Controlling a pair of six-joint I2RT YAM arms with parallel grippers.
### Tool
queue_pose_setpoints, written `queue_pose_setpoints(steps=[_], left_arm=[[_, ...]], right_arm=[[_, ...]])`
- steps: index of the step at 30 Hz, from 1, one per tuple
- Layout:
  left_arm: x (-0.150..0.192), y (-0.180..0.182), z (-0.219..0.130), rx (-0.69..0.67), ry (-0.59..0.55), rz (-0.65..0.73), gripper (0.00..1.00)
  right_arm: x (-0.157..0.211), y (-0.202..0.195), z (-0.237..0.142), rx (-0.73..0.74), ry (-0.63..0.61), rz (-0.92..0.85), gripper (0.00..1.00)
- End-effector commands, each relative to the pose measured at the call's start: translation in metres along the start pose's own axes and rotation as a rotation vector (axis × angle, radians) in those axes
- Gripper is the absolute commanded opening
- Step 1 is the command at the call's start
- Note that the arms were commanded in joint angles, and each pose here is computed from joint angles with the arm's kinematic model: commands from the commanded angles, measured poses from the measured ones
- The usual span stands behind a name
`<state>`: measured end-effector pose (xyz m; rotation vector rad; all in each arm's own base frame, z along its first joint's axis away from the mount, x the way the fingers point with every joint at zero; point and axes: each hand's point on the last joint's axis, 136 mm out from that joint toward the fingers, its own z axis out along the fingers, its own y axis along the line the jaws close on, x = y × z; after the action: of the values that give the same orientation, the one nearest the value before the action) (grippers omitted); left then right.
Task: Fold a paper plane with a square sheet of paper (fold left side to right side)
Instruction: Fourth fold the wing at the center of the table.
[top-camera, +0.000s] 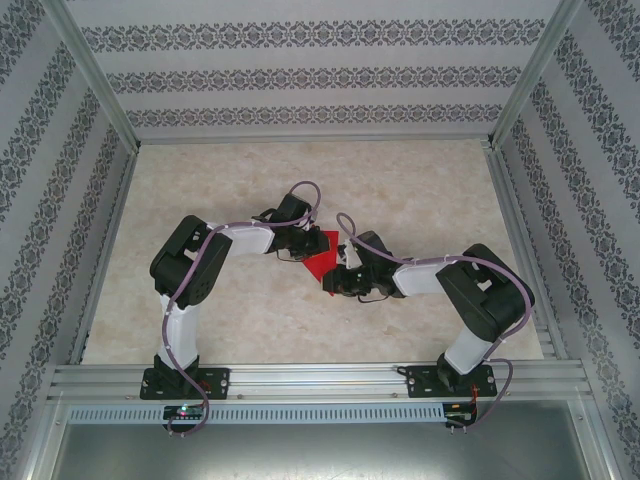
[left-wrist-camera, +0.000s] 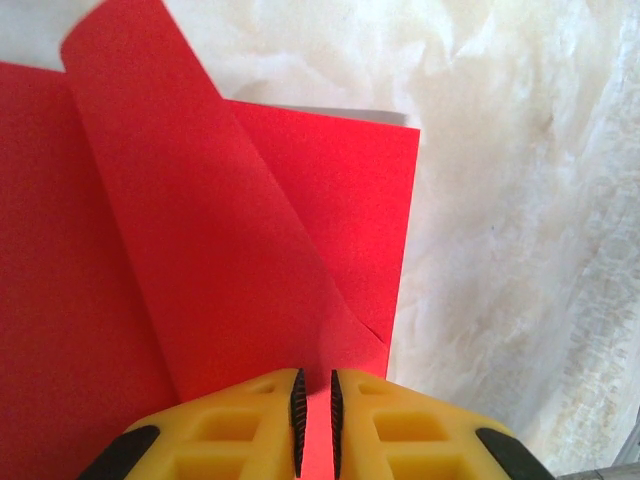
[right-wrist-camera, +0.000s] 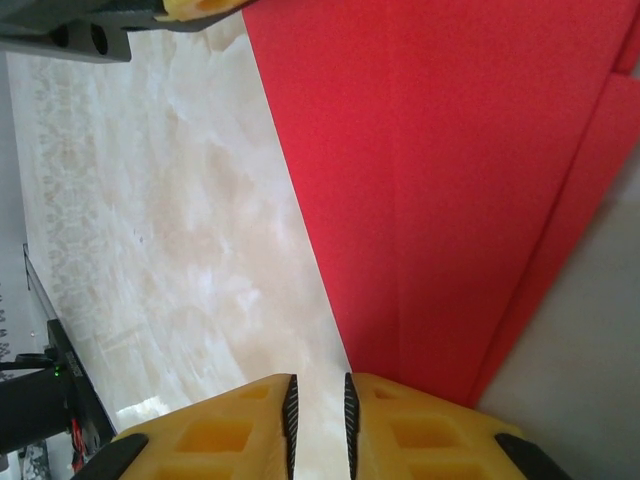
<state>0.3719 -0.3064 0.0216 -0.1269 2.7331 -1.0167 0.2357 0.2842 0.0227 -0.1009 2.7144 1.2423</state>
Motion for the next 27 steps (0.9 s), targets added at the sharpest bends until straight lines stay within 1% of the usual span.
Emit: queue_pose_setpoints(steps=[1, 11, 14, 18, 20, 22, 27], left_arm=[[0.03, 0.046, 0.008, -0.172, 0.073, -0.045, 0.2], [0.031, 0.047, 0.007, -0.172, 0.073, -0.048, 0.2], [0.031, 0.047, 0.007, -0.169, 0.071, -0.047, 0.2], [0.032, 0.047, 0.006, -0.164, 0.072, -0.049, 0.2], [0.032, 0.046, 0.006, -0.161, 0.069, -0.048, 0.2], [0.032, 0.046, 0.006, -0.159, 0.069, -0.048, 0.2], [0.032, 0.044, 0.006, -0.154, 0.068, -0.049, 0.2]], right_arm=[[0.042, -0.017, -0.001, 0.056, 0.124, 0.048, 0.21], [0.047, -0.011, -0.008, 0.052, 0.13, 0.035, 0.2], [0.035, 0.003, -0.02, 0.014, 0.075, 0.013, 0.15], [0.003, 0.02, -0.044, -0.058, -0.047, 0.007, 0.07], [-0.012, 0.027, -0.05, -0.084, -0.093, 0.007, 0.03], [-0.023, 0.028, -0.046, -0.07, -0.101, 0.004, 0.0], [-0.043, 0.02, -0.028, -0.028, -0.112, 0.024, 0.0]])
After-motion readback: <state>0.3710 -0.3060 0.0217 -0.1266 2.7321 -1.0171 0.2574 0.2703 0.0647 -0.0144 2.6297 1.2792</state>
